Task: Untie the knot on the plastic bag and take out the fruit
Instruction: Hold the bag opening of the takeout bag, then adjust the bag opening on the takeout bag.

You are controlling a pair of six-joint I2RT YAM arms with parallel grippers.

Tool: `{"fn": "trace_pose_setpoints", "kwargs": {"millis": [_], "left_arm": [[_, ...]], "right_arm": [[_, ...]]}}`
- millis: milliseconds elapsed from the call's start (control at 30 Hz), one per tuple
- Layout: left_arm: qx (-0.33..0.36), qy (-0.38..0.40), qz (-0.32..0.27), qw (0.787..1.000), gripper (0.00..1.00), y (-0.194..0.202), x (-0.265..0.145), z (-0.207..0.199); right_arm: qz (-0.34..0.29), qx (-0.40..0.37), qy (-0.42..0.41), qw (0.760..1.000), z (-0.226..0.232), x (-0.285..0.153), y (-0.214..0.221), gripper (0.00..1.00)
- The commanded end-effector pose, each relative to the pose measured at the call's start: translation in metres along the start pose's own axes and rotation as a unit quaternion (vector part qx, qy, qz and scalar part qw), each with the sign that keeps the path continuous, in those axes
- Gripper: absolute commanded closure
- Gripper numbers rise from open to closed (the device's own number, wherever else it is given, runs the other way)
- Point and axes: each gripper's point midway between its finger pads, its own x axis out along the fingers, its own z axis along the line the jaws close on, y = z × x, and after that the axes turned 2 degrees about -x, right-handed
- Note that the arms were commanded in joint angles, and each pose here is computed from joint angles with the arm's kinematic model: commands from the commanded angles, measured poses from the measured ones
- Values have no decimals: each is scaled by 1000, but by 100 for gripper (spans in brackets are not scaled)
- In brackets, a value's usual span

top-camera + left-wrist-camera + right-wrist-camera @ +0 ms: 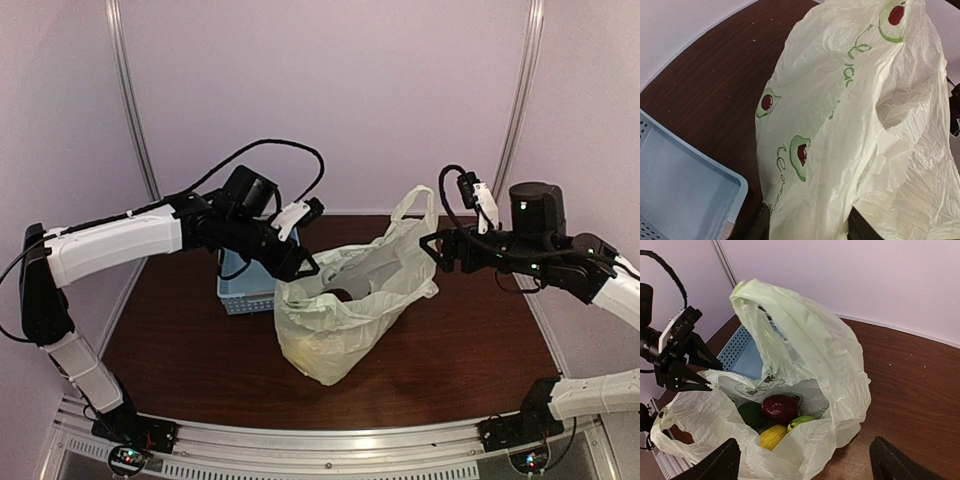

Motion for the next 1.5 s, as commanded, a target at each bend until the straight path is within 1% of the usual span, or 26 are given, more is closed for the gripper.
{"fn": "trace_pose_setpoints", "kwargs": {"millis": [0,133,200,267,333,533,667,767,800,900,1033,1167,1300,1467], "left_arm": [[7,21,-15,1000,60,-6,3,-9],[1,21,-13,1000,81,-4,4,-9],[-2,20,-13,1000,88,-3,4,-9],[-4,21,-13,1000,96,-3,5,-9],[-6,21,-13,1000,100,-2,5,-9],[-10,21,-18,1000,100,-1,5,-9],[-14,26,-25,999,100,0,5,-11],[-17,30,-30,999,100,-1,6,-12],[-19,30,-32,999,100,-1,6,-11],[-27,27,-45,998,100,-5,6,-10],[-40,7,-64,997,100,-8,4,-3],[-54,-20,-80,995,100,-13,3,6],[-63,-44,-88,993,100,-15,2,16],[-75,-60,-105,990,100,-22,-1,27]], "right_arm": [[-18,-7,-74,997,40,-14,-1,13],[-13,-18,-107,994,73,-8,6,25],[4,-31,-116,993,90,3,15,28],[22,-46,-103,993,101,18,24,29],[38,-50,-88,994,107,35,30,31],[95,-40,-11,995,103,85,44,36],[124,-27,1,992,100,108,54,36],[150,-37,18,988,99,126,67,37],[157,-41,26,986,98,132,72,37],[184,-44,35,981,96,145,94,32],[219,-21,11,975,101,146,125,25],[253,0,-8,968,104,129,161,21],[275,16,-27,961,114,105,187,19],[319,43,-70,944,131,81,232,21]]}}
